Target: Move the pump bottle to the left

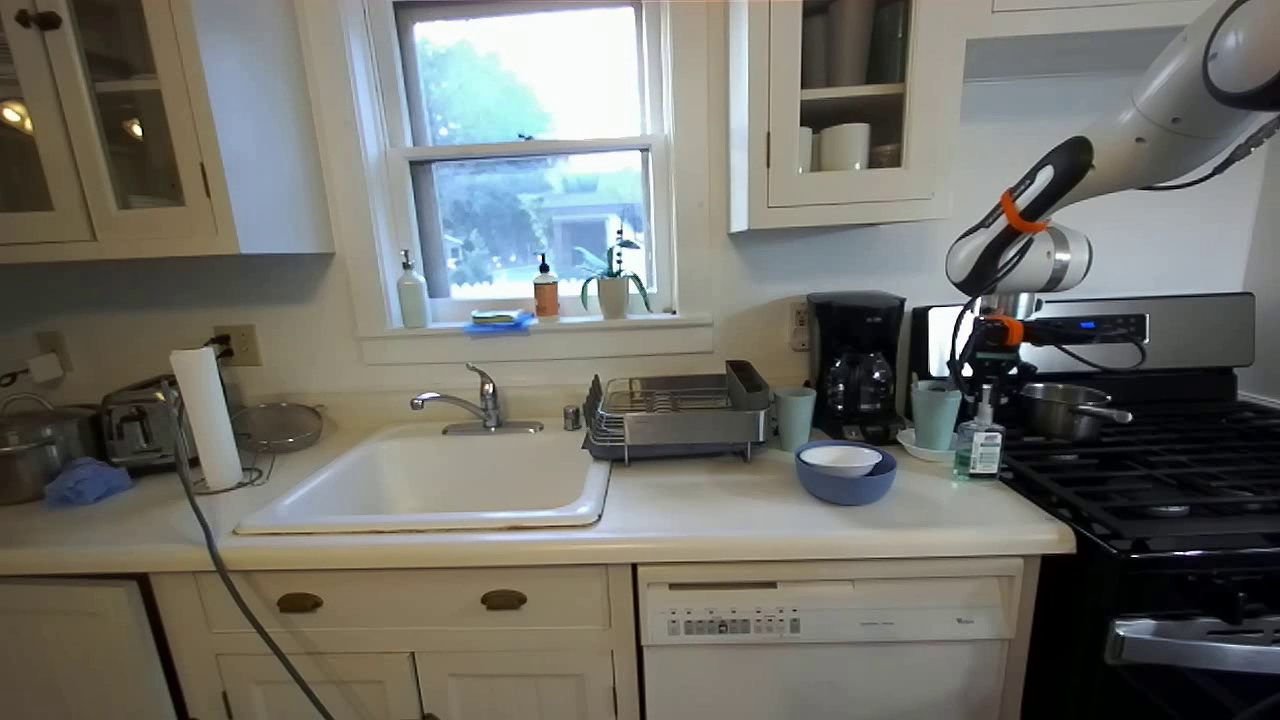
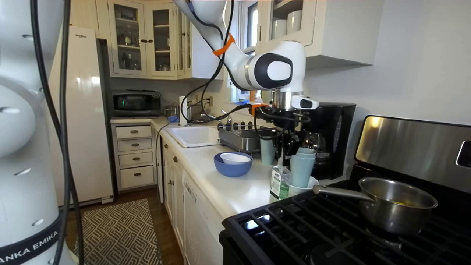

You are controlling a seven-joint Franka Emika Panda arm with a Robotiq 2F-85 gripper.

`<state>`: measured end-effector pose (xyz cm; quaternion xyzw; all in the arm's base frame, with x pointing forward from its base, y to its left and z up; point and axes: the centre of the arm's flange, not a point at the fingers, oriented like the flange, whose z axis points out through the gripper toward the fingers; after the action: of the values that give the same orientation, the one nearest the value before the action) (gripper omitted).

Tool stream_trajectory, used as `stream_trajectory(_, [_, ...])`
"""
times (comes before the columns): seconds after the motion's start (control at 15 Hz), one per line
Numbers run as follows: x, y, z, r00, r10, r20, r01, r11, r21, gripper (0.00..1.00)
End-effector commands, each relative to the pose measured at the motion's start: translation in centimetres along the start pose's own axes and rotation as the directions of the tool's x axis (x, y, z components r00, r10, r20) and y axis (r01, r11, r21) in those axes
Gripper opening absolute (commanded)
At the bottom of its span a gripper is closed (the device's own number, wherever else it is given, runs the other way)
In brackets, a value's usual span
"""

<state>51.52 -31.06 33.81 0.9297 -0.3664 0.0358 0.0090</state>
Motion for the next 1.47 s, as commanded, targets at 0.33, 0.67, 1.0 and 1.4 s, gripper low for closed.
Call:
stream_trajectory(0.33, [-4.1,-4.2,-6.5,0.944,-0.331,-0.014,0.33,0.943,-0.041,0.11])
stream_trajectory(0.67, [-6.5,-7.6,-8.7,0.823,-0.568,0.017,0.567,0.818,-0.097,0.1])
stream_trajectory(1.0, [-7.9,-11.4,-10.0,0.651,-0.759,0.026,0.753,0.641,-0.152,0.09])
stream_trajectory(1.4, [-6.9,-11.1,-8.6,0.718,-0.695,0.032,0.692,0.71,-0.129,0.3])
